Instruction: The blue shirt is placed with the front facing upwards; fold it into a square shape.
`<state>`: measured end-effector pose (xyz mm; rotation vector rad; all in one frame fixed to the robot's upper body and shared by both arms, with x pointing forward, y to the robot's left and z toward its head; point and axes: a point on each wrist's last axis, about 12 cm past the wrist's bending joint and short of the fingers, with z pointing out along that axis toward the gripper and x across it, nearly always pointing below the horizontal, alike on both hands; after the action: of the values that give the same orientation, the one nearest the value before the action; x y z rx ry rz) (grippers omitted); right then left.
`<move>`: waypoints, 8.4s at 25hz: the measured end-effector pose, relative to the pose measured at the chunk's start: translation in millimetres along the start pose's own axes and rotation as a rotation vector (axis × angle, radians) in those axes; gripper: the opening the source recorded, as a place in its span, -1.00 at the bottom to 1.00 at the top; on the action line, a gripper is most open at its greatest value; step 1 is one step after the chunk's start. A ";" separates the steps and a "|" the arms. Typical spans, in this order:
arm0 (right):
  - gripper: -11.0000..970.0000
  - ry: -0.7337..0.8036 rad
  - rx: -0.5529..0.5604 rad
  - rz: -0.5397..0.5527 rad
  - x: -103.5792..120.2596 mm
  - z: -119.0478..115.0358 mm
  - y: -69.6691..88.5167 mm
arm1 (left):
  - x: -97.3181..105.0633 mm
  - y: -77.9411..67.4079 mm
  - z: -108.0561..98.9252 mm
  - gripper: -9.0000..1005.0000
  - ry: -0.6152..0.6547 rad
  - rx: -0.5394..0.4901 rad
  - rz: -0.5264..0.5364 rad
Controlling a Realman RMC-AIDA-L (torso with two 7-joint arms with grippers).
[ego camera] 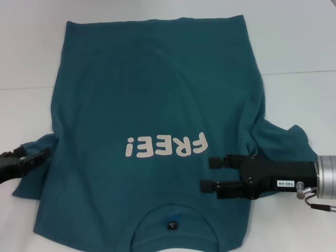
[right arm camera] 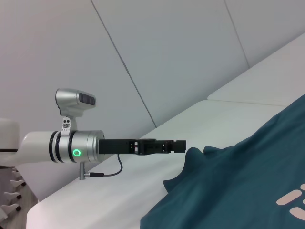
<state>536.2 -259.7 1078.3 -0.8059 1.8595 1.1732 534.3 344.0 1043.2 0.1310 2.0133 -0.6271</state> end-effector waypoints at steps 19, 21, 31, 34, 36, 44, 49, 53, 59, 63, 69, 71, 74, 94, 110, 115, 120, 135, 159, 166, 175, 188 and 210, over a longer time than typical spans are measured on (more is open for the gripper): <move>0.89 0.000 0.010 0.008 0.4 0.3 -1.2 | 9.3 -2.9 9.8 0.74 0.055 -0.026 0.019; 0.89 0.000 0.011 0.009 0.7 0.4 -1.3 | 9.4 -4.1 10.8 0.74 0.060 -0.019 0.025; 0.89 -0.001 0.017 0.013 3.3 -1.3 -1.2 | 7.7 -7.3 14.6 0.74 0.067 -0.004 0.033; 0.89 -0.001 0.020 0.012 3.1 -1.5 -1.5 | 7.3 -8.0 15.2 0.74 0.063 -0.007 0.033; 0.89 -0.001 0.021 0.012 2.9 -1.6 -1.6 | 7.7 -7.2 15.0 0.62 0.057 -0.021 0.028; 0.89 -0.004 0.027 0.012 2.5 -1.8 -2.3 | 6.3 -4.2 12.4 0.21 0.046 -0.040 0.015; 0.89 -0.005 0.032 0.013 2.5 -1.8 -3.0 | 6.1 -3.3 12.1 -0.01 0.046 -0.047 0.015; 0.89 -0.007 0.041 0.009 1.9 -1.4 -4.2 | 4.1 -3.1 14.0 -0.53 0.046 -0.053 0.022; 0.89 -0.015 0.055 0.013 3.2 -2.6 -5.1 | 2.4 -2.6 15.4 -0.91 0.045 -0.060 0.026; 0.89 -0.016 0.062 0.016 3.7 -1.5 -5.7 | 0.9 -0.8 14.1 -0.92 0.044 -0.065 0.030; 0.89 -0.025 0.060 0.029 4.4 0.6 -5.1 | -8.1 7.9 5.2 -0.92 0.027 -0.100 0.042; 0.89 -0.033 0.055 0.036 4.3 2.5 -4.7 | -11.9 11.0 2.6 -0.92 0.024 -0.110 0.047; 0.89 -0.042 0.049 0.044 4.6 4.6 -4.1 | -18.6 15.9 -1.4 -0.92 0.018 -0.126 0.060; 0.89 -0.051 0.052 0.062 5.7 8.3 -4.7 | -56.4 24.4 4.3 -0.92 0.016 -0.195 0.202; 0.89 -0.051 0.050 0.074 8.1 9.1 -4.1 | -53.7 12.6 6.4 -0.92 0.024 -0.168 0.206; 0.89 -0.051 0.051 0.076 8.9 8.6 -3.9 | -50.5 -0.6 7.4 -0.92 0.043 -0.094 0.192; 0.89 -0.045 0.049 0.072 8.6 8.4 -4.0 | -51.7 -13.9 8.9 -0.92 0.035 0.012 0.143; 0.89 -0.040 0.045 0.084 14.0 6.6 -2.1 | -52.7 -37.1 26.5 -0.92 0.025 0.157 0.024; 0.89 -0.041 0.053 0.090 15.6 5.5 -2.6 | -38.7 -53.3 26.4 0.13 0.094 0.288 -0.022; 0.89 -0.037 0.055 0.082 13.9 3.8 -3.3 | -29.7 -50.9 10.8 0.23 0.248 0.293 -0.110; 0.89 -0.030 0.051 0.095 12.3 3.6 -3.7 | -18.6 -48.8 6.0 0.22 0.368 0.258 -0.221; 0.89 -0.028 0.037 0.094 12.8 -0.9 -2.2 | -14.7 -42.6 5.0 0.23 0.504 0.181 -0.251; 0.89 -0.041 0.048 0.096 14.3 -9.4 -2.3 | -23.4 -41.9 19.1 0.23 0.566 0.112 -0.259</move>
<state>528.4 -270.6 1067.5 -0.6674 1.9034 1.1906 546.9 302.6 1071.4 0.1242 2.5656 -0.9470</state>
